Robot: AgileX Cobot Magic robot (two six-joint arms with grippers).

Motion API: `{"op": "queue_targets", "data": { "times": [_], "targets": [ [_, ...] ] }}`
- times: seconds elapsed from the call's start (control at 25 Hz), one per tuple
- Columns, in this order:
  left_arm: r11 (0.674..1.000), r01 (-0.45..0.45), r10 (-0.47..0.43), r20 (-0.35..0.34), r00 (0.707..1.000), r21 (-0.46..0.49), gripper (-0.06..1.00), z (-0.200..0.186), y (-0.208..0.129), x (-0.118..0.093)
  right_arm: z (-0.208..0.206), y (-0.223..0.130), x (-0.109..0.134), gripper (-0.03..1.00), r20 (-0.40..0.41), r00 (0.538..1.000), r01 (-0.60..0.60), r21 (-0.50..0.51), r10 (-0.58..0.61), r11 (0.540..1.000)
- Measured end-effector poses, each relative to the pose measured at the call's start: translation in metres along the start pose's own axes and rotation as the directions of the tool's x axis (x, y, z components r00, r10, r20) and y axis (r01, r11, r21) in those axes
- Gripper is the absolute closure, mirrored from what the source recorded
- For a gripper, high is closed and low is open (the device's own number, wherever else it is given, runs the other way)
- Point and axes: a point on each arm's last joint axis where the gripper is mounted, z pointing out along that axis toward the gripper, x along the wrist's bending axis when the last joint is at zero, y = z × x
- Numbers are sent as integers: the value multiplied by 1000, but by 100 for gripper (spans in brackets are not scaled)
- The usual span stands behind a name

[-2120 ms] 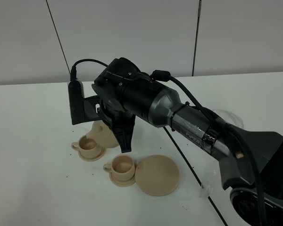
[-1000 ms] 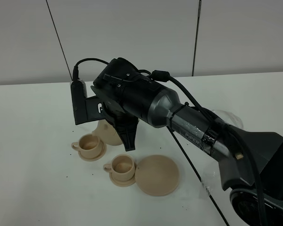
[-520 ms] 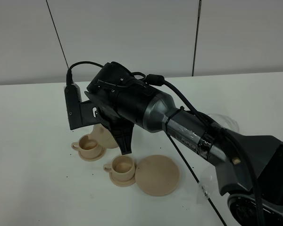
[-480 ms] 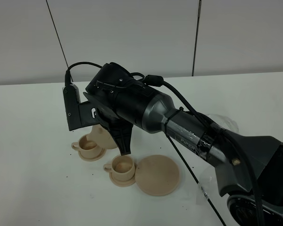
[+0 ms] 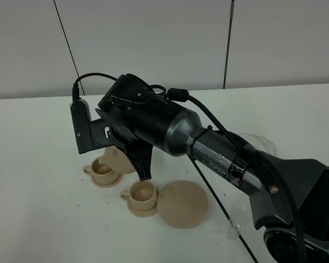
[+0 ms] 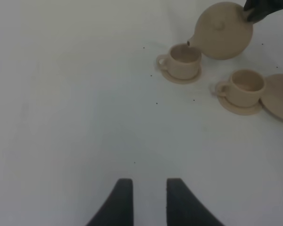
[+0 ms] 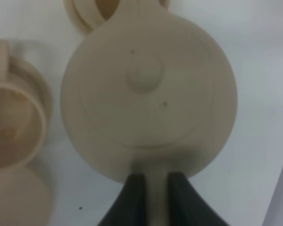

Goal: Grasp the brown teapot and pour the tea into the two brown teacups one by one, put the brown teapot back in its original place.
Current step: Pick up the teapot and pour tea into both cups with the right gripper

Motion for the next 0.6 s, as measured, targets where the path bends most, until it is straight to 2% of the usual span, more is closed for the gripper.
{"op": "queue_targets", "data": {
  "times": [0.6],
  "targets": [
    [1000, 0, 0, 0, 1000, 0, 70, 0, 0, 0, 0, 2, -2, 87, 21, 999, 25, -16, -25, 1000]
  ]
}}
